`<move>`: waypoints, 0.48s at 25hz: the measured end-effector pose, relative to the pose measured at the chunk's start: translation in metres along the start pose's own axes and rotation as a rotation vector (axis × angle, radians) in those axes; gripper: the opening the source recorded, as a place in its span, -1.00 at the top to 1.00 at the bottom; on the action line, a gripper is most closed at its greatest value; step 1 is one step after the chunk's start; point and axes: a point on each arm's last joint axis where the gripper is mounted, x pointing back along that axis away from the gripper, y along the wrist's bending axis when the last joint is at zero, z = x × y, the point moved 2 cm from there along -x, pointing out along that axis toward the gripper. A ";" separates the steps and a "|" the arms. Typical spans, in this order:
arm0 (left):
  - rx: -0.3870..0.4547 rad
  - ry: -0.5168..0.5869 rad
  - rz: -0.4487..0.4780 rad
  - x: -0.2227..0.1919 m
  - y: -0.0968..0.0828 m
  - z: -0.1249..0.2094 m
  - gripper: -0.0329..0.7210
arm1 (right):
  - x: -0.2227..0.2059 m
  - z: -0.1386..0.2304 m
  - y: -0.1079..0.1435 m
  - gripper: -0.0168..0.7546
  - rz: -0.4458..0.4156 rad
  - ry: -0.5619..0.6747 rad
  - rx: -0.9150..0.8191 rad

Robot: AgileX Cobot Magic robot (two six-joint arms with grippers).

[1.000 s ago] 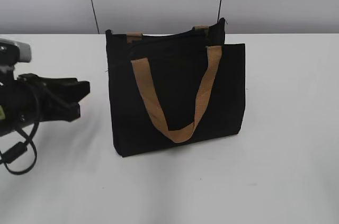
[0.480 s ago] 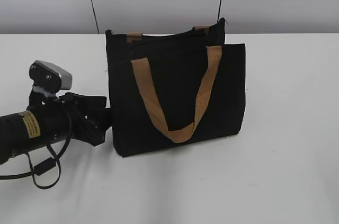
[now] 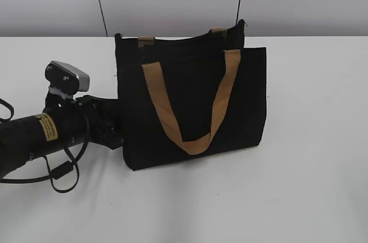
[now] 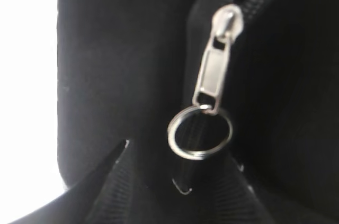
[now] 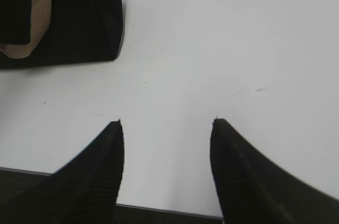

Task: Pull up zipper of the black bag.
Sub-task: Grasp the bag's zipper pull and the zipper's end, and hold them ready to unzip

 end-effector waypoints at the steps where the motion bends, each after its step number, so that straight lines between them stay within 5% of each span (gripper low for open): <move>1: 0.001 0.004 0.002 0.000 0.000 0.001 -0.03 | 0.000 0.000 0.000 -0.11 0.000 0.000 0.000; 8: -0.014 0.009 0.024 -0.001 -0.003 0.002 0.25 | 0.000 0.000 0.000 -0.11 0.000 0.000 0.000; 12: -0.016 0.002 0.022 -0.002 -0.002 0.001 0.64 | 0.000 0.000 0.000 -0.11 0.000 0.000 0.000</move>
